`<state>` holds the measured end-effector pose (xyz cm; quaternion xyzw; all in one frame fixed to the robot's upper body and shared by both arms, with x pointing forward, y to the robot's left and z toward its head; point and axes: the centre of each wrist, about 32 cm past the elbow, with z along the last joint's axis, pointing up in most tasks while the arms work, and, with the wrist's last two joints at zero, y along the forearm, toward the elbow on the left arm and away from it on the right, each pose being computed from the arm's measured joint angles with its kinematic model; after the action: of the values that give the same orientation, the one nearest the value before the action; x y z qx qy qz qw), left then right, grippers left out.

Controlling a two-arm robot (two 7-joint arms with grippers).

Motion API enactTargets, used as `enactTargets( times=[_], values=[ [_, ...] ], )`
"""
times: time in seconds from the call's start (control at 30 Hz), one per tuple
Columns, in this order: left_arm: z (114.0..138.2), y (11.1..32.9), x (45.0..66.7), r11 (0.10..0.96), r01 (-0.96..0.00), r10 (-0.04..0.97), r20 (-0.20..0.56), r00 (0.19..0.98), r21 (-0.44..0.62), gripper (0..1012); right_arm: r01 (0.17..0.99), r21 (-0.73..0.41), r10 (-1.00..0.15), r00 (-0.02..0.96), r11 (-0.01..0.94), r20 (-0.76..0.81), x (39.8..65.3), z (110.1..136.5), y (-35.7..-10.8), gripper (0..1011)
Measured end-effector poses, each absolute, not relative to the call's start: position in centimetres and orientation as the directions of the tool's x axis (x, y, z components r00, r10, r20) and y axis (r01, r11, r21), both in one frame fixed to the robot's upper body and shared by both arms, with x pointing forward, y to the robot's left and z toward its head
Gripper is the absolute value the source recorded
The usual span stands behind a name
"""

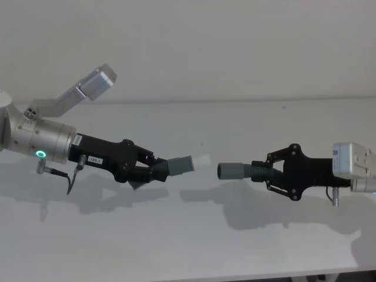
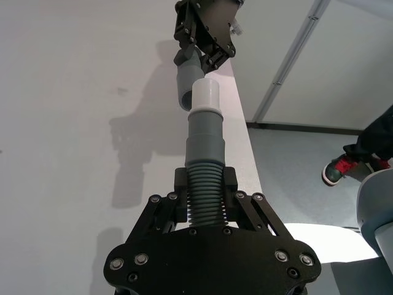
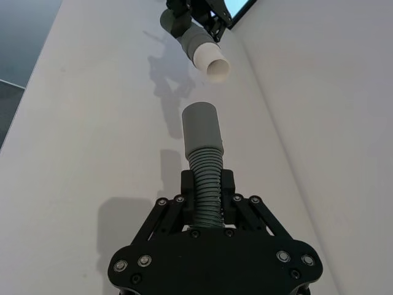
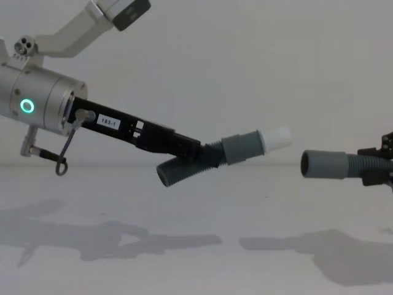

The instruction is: Use both hands to pick up one end of the pipe from the table, align the ends, and insert them.

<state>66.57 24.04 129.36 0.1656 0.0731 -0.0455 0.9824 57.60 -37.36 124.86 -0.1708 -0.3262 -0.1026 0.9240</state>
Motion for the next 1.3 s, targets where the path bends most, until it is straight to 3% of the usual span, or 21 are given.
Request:
enactTargets(
  times=[1.3],
  values=[
    [127.9,23.8,66.6,0.926,0.141,-0.075,-0.196,0.978,0.351,293,0.310,-0.215,-0.112,0.771,0.926,0.627,57.4,124.5,-37.2,219]
  ],
)
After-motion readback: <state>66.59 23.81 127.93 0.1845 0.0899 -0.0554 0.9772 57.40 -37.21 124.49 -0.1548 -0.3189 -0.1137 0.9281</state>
